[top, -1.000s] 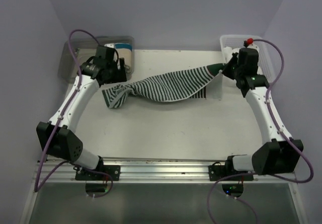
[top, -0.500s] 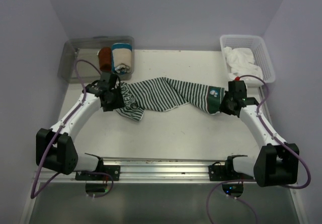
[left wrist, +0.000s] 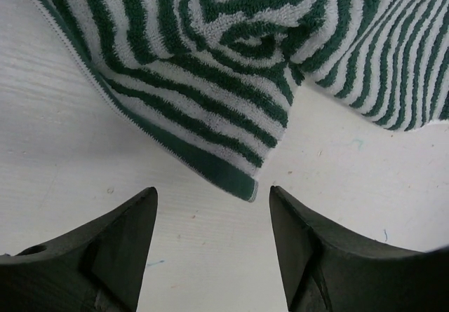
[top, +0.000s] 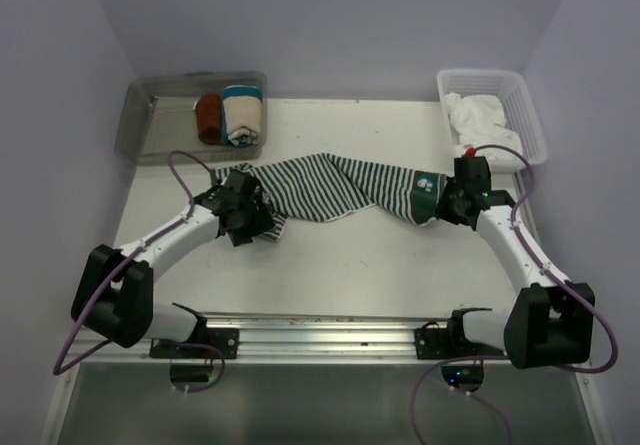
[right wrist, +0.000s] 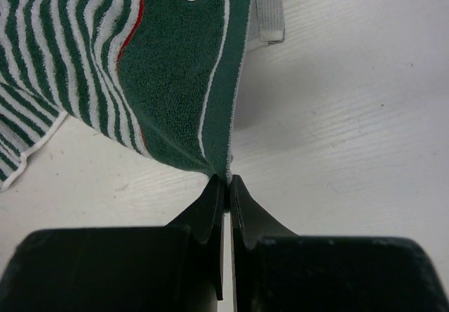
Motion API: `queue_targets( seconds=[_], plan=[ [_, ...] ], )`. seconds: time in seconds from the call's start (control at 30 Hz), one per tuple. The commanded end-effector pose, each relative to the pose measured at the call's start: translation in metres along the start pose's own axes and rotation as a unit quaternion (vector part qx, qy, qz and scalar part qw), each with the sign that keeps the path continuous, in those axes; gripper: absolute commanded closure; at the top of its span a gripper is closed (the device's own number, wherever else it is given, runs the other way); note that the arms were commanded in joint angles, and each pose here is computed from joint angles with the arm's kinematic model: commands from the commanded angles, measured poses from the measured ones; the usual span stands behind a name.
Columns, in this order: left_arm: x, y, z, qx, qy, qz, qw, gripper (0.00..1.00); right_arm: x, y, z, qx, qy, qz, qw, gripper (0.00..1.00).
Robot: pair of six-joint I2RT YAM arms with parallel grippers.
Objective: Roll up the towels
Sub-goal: Flatten the towel
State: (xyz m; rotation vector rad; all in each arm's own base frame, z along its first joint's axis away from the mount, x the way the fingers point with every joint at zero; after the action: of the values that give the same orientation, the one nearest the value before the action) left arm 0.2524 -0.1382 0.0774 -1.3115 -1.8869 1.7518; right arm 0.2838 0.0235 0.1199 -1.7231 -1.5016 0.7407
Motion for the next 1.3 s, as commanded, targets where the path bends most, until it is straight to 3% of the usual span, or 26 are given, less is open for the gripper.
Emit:
queue_targets(
  seconds=[0.0,0.27,0.37,0.47,0.5,0.67,0.97,1.27],
  plan=[
    [-0.012,0.016,-0.004,-0.011,-0.043,0.022,0.999,0.31,0.006,-0.008,-0.016,-0.021,-0.009,-0.016,1.000,1.00],
    [-0.014,0.029,0.001,-0.008,-0.047,0.040,0.998,0.37,0.005,-0.008,-0.013,-0.020,-0.009,-0.016,1.000,1.00],
    [-0.015,0.032,-0.001,-0.012,-0.051,0.042,0.998,0.48,0.004,-0.008,-0.011,-0.020,-0.007,-0.015,1.000,1.00],
    [-0.016,0.033,-0.003,-0.016,-0.051,0.043,0.998,0.81,0.004,-0.009,-0.010,-0.023,-0.005,-0.013,1.000,1.00],
    [-0.019,0.031,-0.005,-0.019,-0.043,0.044,0.998,1.00,0.003,-0.009,-0.010,-0.024,-0.005,-0.012,1.000,1.00],
    [-0.020,0.001,-0.029,-0.040,-0.012,0.047,0.998,1.00,0.003,-0.012,-0.014,-0.031,-0.002,-0.012,0.999,1.00],
    [-0.031,-0.120,-0.124,-0.154,0.027,0.101,0.983,1.00,0.001,-0.045,-0.062,-0.094,0.001,0.003,0.996,1.00],
    [-0.025,-0.206,-0.191,-0.242,0.016,0.126,0.962,1.00,-0.013,-0.096,-0.108,-0.168,0.015,0.033,0.985,1.00]
  ],
)
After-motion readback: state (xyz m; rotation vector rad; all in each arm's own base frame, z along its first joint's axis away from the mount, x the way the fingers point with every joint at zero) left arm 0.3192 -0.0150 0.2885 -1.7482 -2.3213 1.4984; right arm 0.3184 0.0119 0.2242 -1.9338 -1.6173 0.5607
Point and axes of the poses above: each gripper's point midway between its finger pads, its own y axis out along the fingers, its own x axis along the line the jaws close on, z = x × y, the point moved 2 cm from there along -y, back along the fingers, and after that the axes turned 15 degrees about -y, right-handed, at the moved point
